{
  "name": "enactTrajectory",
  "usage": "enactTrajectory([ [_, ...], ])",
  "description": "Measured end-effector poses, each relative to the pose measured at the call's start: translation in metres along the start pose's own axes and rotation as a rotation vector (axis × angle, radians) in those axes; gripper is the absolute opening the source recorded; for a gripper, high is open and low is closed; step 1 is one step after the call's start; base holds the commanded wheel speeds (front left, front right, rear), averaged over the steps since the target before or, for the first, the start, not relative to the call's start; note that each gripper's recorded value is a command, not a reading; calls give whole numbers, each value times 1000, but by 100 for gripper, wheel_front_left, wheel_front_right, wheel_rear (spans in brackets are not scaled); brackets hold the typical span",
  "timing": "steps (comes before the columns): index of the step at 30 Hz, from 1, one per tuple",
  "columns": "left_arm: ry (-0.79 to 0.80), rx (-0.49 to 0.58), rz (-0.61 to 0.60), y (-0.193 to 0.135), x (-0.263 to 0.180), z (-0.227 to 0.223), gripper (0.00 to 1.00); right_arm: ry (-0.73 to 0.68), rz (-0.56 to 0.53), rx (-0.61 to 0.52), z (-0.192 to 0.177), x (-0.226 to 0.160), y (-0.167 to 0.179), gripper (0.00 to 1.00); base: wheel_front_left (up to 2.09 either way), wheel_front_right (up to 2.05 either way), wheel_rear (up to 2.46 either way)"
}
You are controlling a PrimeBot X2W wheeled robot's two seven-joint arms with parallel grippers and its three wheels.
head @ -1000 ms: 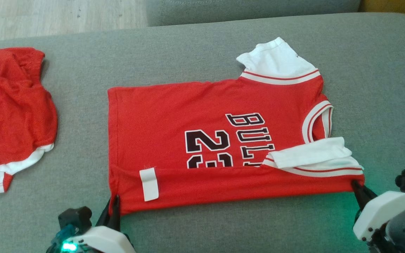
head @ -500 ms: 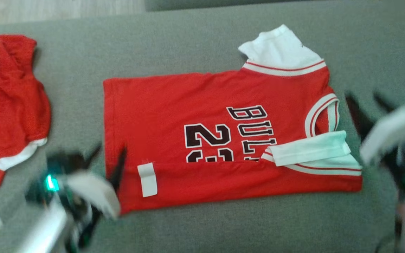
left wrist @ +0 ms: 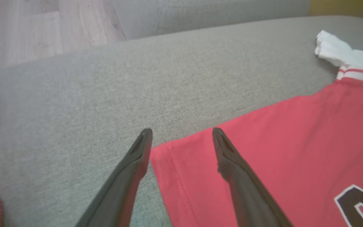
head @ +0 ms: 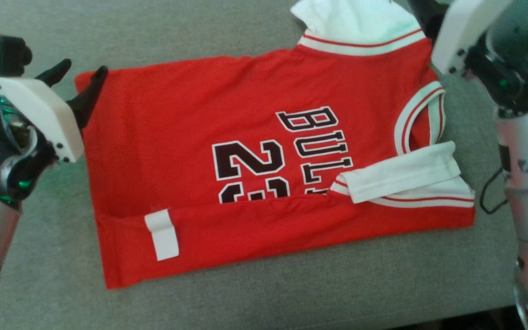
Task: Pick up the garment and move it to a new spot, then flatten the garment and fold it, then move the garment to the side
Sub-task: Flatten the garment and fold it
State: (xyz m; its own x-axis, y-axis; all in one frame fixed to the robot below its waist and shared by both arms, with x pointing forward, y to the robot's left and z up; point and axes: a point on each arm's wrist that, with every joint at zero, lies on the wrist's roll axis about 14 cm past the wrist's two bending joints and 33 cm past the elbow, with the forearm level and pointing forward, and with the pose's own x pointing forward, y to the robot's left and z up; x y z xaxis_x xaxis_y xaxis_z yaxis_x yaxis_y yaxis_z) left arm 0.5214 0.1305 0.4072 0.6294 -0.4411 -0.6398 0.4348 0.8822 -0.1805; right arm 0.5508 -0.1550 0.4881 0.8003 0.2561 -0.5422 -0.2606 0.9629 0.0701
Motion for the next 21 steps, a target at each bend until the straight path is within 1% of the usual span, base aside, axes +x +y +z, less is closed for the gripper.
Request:
enactTrajectory([
  [4, 105, -32, 15, 11, 19, -23, 100, 23, 4, -12, -7, 17, -3, 100, 0, 0, 0],
  [7, 147, -47, 35, 17, 24, -34, 100, 37, 4, -12, -13, 23, -6, 100, 0, 0, 0],
  [12, 151, -69, 82, 29, 29, -30, 100, 61, 9, -9, -23, 34, -8, 100, 0, 0, 0],
  [16, 186, -100, 113, 34, 27, -34, 100, 83, 6, 0, -31, 40, -13, 100, 0, 0, 0],
  [21, 204, -130, 111, 34, 21, -34, 100, 78, 17, -5, -27, 47, -9, 100, 0, 0, 0],
])
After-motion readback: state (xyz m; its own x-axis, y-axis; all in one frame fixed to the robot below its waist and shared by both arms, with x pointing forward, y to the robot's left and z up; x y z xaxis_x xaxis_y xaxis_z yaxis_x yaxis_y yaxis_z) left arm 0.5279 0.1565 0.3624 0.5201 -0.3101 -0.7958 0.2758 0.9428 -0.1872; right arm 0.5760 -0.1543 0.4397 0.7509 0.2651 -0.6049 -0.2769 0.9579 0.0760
